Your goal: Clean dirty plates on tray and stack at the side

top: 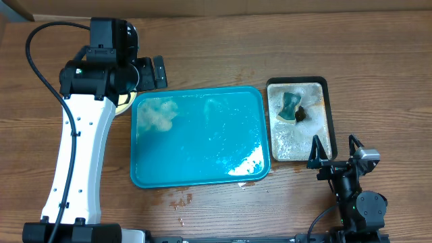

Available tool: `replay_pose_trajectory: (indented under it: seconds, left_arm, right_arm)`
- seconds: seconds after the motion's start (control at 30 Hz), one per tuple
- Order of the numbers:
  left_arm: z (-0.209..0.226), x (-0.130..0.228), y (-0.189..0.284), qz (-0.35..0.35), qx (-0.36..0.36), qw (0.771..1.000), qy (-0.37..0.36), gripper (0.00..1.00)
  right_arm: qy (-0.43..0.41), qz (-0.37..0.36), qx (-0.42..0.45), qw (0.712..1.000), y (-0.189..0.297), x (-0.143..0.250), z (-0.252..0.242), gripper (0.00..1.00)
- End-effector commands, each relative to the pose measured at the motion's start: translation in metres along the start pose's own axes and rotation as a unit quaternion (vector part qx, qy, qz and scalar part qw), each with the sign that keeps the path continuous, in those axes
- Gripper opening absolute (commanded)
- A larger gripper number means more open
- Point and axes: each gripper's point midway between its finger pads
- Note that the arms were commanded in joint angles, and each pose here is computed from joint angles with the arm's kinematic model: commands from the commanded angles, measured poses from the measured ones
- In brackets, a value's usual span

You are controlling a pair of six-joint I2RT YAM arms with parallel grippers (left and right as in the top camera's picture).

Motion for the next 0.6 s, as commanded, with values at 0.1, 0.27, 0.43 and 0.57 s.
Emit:
replay_pose_trajectory:
  seconds: [0.1,0.27,0.43,0.57]
  left_arm:
    - [-0.002,-0.005,0.006,-0.012,-0.002,1.000,-0.008,1.00]
    - [0.002,-0.006,0.006,-0.013,-0.013,1.000,-0.010,1.00]
    - [0.001,-0.015,0.005,-0.032,-0.013,0.999,-0.010,1.00]
    - [-0.017,-0.051,0.025,-0.120,0.022,0.992,-0.016,1.00]
  right_arm:
    - [-0.002,-0.004,-0.001,1.000,0.000,0.001,0.000,1.00]
    - [-0.002,-0.004,-0.001,1.000,0.000,0.001,0.000,1.00]
    - [-0.002,-0.004,-0.001,1.000,0.000,0.001,0.000,1.00]
    - [-0.002,-0.004,-0.001,1.000,0.000,0.001,0.000,1.00]
Point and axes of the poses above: each gripper's point midway between its finger pads, its own y axis back along the fingers, its own z axis along the line the jaws close on, x = y × z, and after that the axes turned 2 degrees about y, right-handed
